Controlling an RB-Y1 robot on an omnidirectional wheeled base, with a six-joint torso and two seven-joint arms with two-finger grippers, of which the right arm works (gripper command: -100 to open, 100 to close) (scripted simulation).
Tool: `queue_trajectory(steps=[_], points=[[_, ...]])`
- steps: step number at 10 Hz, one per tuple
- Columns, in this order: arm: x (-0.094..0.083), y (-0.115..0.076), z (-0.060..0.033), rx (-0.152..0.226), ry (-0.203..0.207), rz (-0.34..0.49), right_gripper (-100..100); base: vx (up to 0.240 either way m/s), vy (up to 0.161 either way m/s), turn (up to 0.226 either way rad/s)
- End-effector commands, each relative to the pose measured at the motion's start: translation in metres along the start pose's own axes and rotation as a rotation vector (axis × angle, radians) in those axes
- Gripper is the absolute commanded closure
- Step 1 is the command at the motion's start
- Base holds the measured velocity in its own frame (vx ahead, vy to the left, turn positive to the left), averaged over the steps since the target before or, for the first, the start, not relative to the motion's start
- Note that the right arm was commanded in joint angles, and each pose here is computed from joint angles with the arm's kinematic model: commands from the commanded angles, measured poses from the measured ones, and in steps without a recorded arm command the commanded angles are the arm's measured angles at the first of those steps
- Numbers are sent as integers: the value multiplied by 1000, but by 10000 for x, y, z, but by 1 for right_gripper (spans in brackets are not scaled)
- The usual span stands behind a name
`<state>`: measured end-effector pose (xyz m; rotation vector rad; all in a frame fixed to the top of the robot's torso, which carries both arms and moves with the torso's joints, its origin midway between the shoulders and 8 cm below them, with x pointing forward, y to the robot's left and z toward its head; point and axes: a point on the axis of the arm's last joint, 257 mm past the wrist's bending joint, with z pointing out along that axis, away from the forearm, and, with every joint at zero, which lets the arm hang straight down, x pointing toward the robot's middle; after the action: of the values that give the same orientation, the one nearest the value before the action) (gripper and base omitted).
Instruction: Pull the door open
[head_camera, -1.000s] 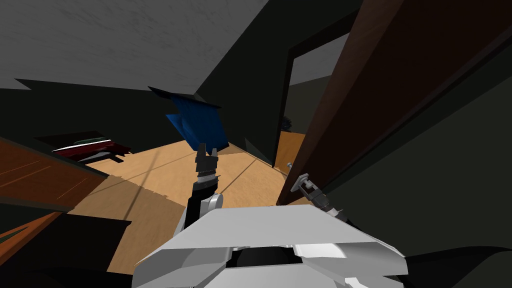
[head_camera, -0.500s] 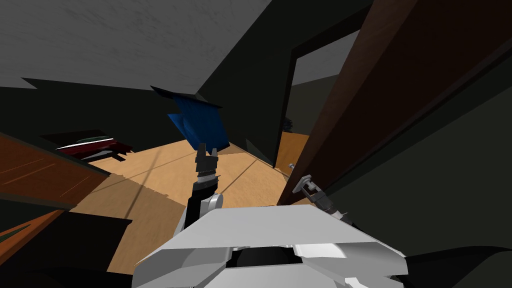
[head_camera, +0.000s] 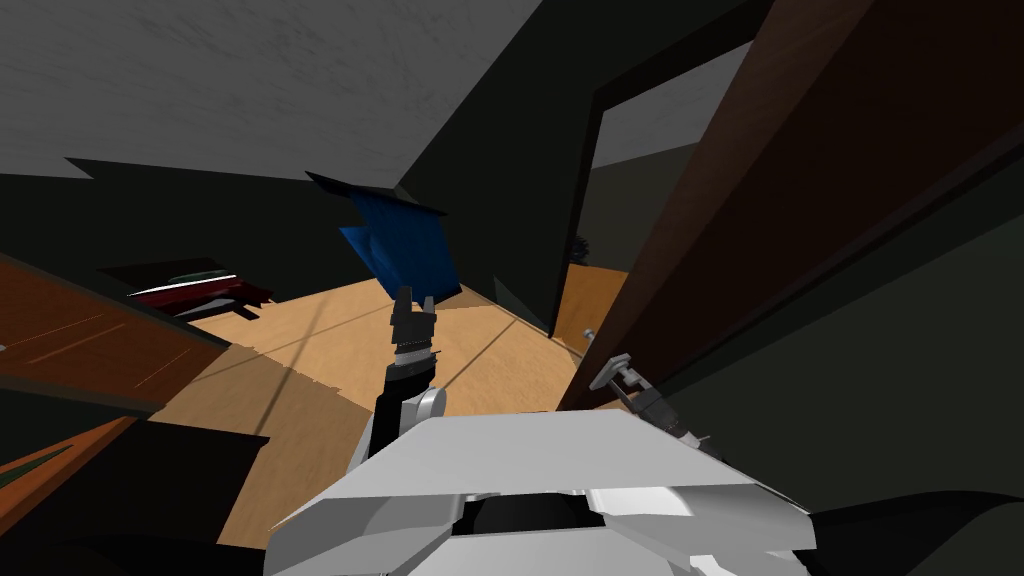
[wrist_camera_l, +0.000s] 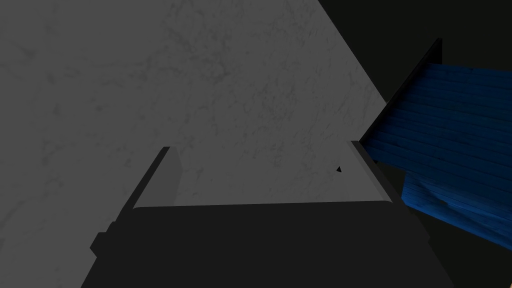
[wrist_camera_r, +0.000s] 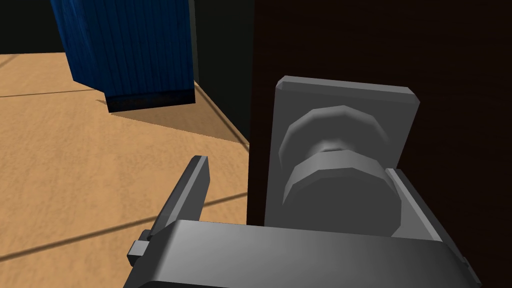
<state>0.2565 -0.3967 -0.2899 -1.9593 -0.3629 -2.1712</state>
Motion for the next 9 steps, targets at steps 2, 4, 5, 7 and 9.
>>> queue_trajectory(steps=[2,4,5,7,9], points=[[-56,-163,-119,22,-1,31,100,23,6,28],[-59,-164,-235,29,-2,35,100,27,27,38],[-59,-164,-235,29,-2,35,100,25,1,-14],[-60,-166,-317,34,-3,38,100,16,5,18],[-58,-168,-400,39,-4,41,100,26,6,26]])
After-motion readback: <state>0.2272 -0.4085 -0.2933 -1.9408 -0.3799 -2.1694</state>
